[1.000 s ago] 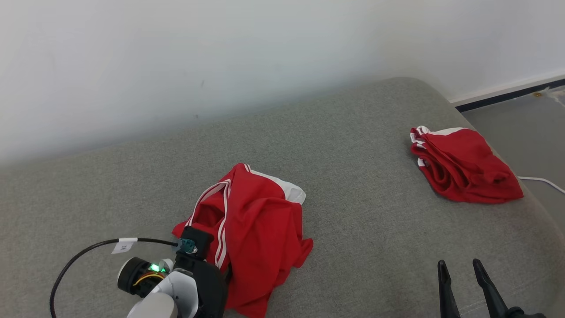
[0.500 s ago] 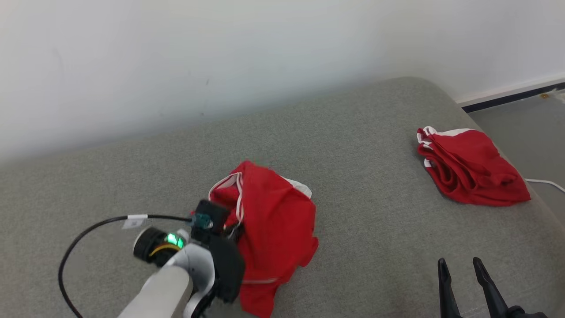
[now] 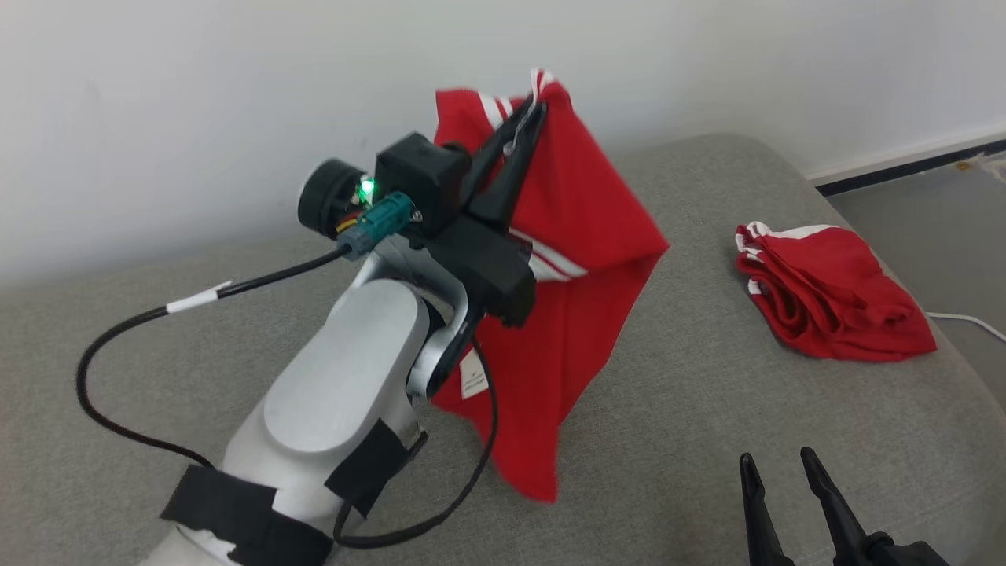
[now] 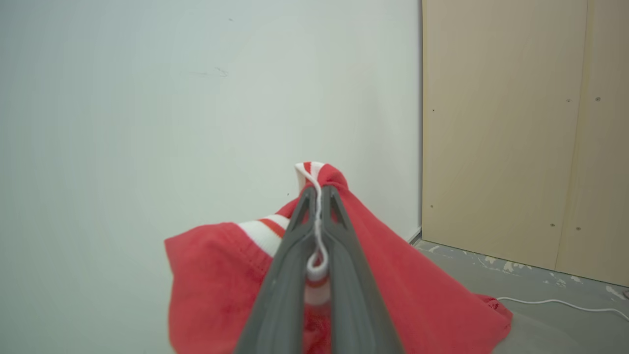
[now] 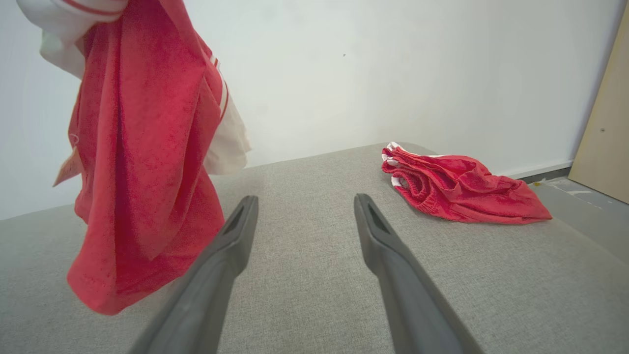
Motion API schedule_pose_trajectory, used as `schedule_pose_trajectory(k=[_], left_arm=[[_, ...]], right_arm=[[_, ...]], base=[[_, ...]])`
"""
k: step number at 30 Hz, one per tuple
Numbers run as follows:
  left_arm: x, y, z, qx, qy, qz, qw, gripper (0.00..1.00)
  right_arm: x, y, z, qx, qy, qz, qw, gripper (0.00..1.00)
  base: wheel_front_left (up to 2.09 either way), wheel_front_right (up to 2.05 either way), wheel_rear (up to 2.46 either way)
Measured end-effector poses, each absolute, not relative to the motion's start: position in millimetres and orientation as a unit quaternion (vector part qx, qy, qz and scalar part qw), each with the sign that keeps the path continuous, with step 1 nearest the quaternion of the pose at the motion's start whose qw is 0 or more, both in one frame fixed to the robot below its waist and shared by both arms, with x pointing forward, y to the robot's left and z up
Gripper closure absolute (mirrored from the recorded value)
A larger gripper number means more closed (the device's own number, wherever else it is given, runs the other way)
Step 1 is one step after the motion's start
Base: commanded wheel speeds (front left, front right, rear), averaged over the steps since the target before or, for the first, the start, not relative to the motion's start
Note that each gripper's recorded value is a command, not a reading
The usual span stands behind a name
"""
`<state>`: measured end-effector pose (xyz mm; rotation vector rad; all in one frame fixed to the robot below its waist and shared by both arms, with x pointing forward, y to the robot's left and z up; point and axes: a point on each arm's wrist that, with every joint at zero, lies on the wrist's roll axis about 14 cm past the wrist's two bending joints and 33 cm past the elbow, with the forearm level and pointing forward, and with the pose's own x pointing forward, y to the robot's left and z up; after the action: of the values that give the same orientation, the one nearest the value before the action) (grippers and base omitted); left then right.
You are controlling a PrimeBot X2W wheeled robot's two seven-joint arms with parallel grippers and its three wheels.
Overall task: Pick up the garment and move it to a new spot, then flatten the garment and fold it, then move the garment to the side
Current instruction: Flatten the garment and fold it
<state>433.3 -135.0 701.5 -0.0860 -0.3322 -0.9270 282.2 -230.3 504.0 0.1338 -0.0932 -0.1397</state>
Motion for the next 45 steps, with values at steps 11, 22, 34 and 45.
schedule_pose_trajectory(k=[11,22,34,45], left_arm=[[415.7,-169.2,770.7,-0.138,-0.249,-0.45,0.847,1.0],[465.0,-84.7,588.7,-0.136,-0.041,-0.31,0.94,1.0],[428.5,68.8,450.1,-0.139,0.103,-0.109,0.979,1.0],[403.5,101.4,424.5,-0.144,0.174,-0.075,0.971,0.0]], right_arm=[[265.3,-246.0,499.4,0.066,-0.039,-0.103,0.992,0.0],[293.3,-233.4,499.7,0.066,-0.034,-0.07,0.995,0.0],[333.0,-194.1,490.6,0.072,-0.017,0.003,0.997,0.0],[336.7,-187.4,489.0,0.075,-0.014,0.013,0.997,0.0]], base=[[0.0,0.0,0.0],[0.0,0.0,0.0],[0.0,0.0,0.0],[0.0,0.0,0.0]])
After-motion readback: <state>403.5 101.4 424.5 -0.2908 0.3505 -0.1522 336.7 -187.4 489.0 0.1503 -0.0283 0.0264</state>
